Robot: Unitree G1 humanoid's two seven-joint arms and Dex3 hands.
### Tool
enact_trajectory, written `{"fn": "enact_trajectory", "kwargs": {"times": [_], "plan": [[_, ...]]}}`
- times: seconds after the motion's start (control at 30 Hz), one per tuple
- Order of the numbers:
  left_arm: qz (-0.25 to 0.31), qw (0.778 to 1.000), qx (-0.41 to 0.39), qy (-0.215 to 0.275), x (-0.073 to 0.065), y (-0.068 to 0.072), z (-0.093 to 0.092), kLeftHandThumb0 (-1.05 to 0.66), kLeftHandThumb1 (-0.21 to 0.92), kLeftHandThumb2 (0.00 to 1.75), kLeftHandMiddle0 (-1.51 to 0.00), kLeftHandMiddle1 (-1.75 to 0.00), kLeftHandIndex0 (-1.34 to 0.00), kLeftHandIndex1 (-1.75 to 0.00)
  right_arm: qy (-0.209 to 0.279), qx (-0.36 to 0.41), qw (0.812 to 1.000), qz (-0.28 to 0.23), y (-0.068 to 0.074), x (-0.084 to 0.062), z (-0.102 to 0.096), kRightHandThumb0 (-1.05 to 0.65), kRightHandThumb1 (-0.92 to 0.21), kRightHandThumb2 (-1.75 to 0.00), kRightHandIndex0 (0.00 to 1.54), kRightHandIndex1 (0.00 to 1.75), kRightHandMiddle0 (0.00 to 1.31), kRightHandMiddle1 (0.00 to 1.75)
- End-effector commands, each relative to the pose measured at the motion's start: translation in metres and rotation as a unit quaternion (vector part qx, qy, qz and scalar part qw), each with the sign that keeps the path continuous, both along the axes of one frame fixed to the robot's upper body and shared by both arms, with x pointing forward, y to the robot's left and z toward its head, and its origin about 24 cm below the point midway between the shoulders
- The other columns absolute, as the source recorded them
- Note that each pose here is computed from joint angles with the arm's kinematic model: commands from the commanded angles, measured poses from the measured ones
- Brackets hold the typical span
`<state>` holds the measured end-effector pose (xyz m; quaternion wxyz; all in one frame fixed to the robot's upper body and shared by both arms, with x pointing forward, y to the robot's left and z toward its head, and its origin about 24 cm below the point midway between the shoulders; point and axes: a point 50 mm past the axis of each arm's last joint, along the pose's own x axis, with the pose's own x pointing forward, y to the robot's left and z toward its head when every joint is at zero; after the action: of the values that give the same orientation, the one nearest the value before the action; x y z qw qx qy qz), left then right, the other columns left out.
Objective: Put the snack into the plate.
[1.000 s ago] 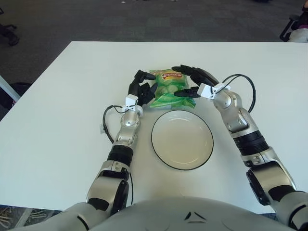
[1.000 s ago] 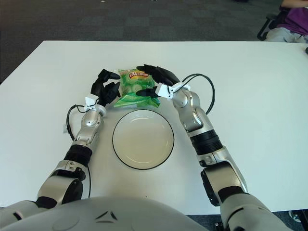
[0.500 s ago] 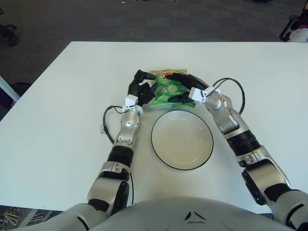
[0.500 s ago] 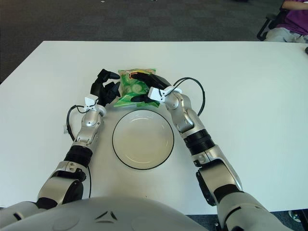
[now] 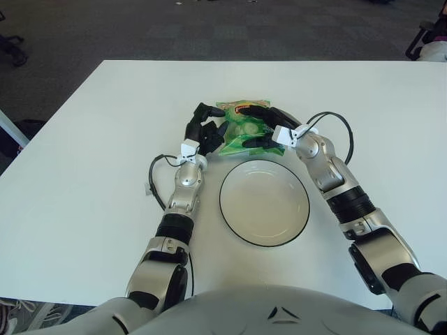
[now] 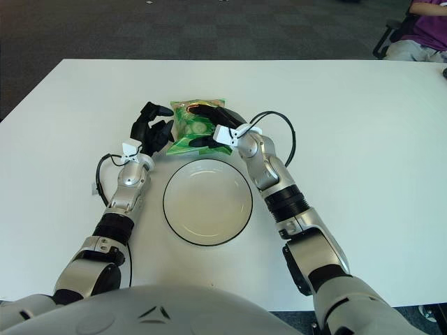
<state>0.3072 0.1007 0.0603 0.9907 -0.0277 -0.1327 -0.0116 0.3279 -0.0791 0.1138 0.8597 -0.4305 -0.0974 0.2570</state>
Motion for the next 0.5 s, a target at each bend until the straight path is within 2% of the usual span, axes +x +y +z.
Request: {"fn": "enact_trajectory", "kwargs": {"times": [0.0,0.47], "plan": [[0.01,1.0,-0.001,0.001,-0.0012,0.003,-0.0002,-0.36,0.92,0.23,-0.98,-1.75,-0.52,-1.42,-0.009,-0.006,1.0,0.002,0.0027,0.0018,-0.0001,-0.64,-0.92,-0.18,0.2,0.02,0.42,0.06],[0.018,1.0,0.002,-0.008,-0.0021,0.0041,0.0018,-0.36,0.92,0.23,-0.97,-1.75,-0.52,-1.42,-0.002,-0.012,1.0,-0.006,-0.0019,0.0044,-0.0086,-0.63,-0.92,-0.16,0.23,0.02,0.48,0.07]]}}
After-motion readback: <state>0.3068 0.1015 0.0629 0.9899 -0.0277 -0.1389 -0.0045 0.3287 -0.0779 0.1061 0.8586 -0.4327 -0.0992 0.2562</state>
